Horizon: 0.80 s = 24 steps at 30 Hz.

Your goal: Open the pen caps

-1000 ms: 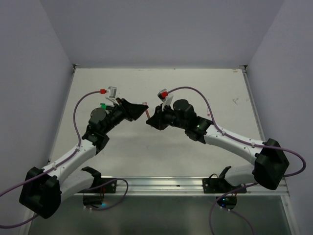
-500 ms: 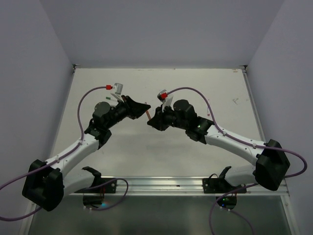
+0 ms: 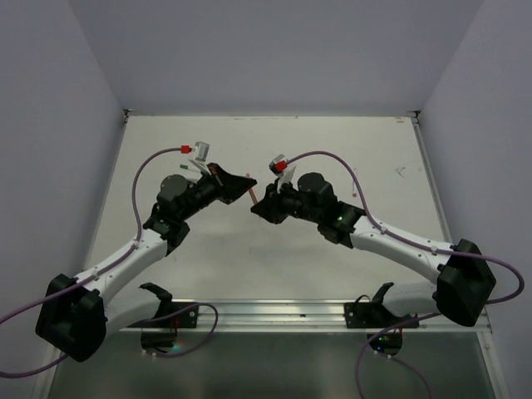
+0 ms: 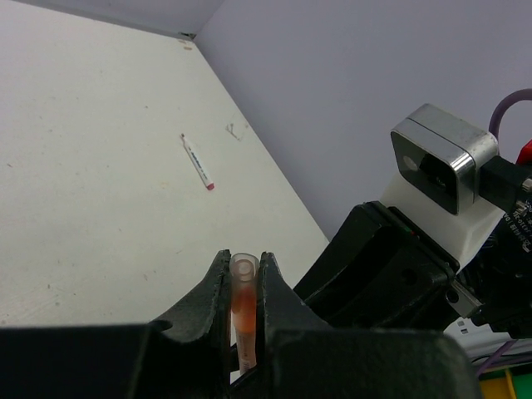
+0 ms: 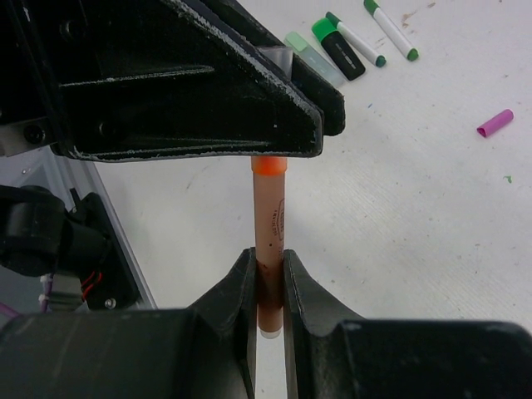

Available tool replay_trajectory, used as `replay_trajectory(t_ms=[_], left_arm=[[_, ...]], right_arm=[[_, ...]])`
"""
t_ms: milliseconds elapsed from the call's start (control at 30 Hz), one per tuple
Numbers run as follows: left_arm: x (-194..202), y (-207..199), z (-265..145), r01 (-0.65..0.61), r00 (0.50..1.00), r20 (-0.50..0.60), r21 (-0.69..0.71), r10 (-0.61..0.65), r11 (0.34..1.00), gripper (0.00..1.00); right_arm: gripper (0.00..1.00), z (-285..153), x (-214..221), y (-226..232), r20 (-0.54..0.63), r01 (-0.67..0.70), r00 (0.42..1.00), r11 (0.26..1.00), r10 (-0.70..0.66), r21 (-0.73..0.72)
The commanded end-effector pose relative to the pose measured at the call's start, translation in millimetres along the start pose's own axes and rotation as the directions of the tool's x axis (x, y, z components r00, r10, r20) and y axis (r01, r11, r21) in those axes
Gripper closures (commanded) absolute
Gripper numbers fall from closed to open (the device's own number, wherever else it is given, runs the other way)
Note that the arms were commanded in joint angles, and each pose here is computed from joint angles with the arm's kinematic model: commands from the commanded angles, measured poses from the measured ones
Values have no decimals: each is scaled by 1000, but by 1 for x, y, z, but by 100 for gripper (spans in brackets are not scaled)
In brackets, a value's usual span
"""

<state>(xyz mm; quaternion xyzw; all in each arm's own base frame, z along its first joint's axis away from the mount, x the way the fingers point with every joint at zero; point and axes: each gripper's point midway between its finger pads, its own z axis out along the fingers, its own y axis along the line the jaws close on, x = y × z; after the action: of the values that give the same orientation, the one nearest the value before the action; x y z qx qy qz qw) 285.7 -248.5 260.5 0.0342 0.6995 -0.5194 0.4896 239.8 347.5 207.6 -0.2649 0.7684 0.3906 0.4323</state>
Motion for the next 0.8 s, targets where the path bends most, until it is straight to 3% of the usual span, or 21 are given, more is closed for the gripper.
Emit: replay_trajectory(t_ms=[0,267,767], left_arm=[[-60,-29,0,-84,975,211,41,73,996,100],[-114,-38,3,-72,933,356,56,48,996,100],[-189,-30,-15,-18,803,595,38,-8,999,100]], right_arm=[[100,-13,39,-6,-98,0,995,1000,1,7],[100,-30,88,-20,-171,-23,985,999,29,35],[100,-42,117,-27,-214,-32,976,998,42,51]])
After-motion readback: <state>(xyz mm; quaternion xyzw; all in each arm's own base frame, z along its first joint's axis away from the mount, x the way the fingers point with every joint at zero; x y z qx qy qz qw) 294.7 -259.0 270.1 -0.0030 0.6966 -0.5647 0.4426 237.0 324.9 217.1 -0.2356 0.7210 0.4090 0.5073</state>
